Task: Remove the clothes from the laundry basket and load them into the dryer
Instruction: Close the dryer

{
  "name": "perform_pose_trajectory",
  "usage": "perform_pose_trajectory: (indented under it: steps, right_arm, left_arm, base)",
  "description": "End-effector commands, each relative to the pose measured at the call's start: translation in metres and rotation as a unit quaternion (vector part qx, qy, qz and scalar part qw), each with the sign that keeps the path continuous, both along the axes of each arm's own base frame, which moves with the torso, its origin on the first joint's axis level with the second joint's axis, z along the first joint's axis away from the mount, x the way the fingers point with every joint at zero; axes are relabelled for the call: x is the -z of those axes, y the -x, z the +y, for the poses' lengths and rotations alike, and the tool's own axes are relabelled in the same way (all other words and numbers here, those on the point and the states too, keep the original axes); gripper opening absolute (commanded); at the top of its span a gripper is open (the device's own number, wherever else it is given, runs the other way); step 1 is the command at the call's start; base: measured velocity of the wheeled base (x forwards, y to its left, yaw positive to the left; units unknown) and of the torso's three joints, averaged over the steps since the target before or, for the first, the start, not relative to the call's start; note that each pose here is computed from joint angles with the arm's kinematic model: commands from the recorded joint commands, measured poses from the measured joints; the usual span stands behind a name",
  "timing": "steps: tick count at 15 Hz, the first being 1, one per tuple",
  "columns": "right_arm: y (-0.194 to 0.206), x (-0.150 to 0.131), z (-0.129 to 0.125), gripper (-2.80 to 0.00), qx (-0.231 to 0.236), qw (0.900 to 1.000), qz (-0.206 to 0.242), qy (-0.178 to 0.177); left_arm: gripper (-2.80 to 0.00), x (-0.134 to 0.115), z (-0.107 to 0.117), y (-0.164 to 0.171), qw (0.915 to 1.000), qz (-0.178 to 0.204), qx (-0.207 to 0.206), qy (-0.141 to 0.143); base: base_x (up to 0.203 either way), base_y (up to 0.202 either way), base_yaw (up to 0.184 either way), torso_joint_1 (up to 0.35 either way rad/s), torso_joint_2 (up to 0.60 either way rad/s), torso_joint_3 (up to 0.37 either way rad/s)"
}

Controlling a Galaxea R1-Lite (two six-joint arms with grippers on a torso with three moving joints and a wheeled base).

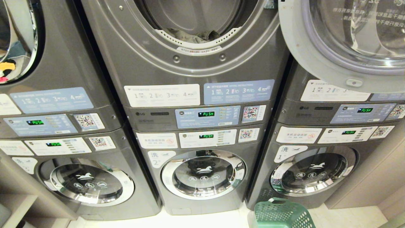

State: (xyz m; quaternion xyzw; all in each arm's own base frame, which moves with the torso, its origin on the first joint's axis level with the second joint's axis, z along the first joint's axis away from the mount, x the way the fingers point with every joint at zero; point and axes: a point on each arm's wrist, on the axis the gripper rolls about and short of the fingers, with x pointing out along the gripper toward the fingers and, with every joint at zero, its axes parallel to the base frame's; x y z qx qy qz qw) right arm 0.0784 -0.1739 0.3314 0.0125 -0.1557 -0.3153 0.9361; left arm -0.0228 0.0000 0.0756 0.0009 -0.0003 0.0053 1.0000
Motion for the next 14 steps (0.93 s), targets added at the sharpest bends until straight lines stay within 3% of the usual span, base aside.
perform_pose_trajectory:
  steps: [1,6,8,11,14]
  right_arm:
    - [-0.010,0.013,-0.031,-2.80,-0.008,1.000,0.003,-0.004]
    - [-0.029,0.018,-0.068,-2.80,-0.027,0.999,-0.004,0.017]
    - [-0.047,0.015,-0.077,-2.80,-0.058,0.998,-0.018,0.025]
    - [-0.074,0.004,-0.083,-2.80,-0.125,0.989,-0.040,0.067]
    - [-0.095,0.001,-0.086,-2.80,-0.151,0.983,-0.050,0.092]
  left_arm:
    - [-2.80,0.000,0.000,0.000,1.0000,0.000,0.000,0.000]
    - [-2.80,0.000,0.000,0.000,1.0000,0.000,-0.001,-0.001]
    - [-2.80,0.000,0.000,0.000,1.0000,0.000,0.000,0.000]
    - [-2.80,0.000,0.000,0.000,1.0000,0.000,0.000,0.000]
    - [-2.80,0.000,0.000,0.000,1.0000,0.000,0.000,0.000]
  base:
    - [0.000,0.000,0.000,0.000,0.00,0.000]
    - [0.000,0.000,0.000,0.000,0.00,0.000]
    - [0.000,0.000,0.000,0.000,0.00,0.000]
    - [0.000,0.000,0.000,0.000,0.00,0.000]
    - [0.000,0.000,0.000,0.000,0.00,0.000]
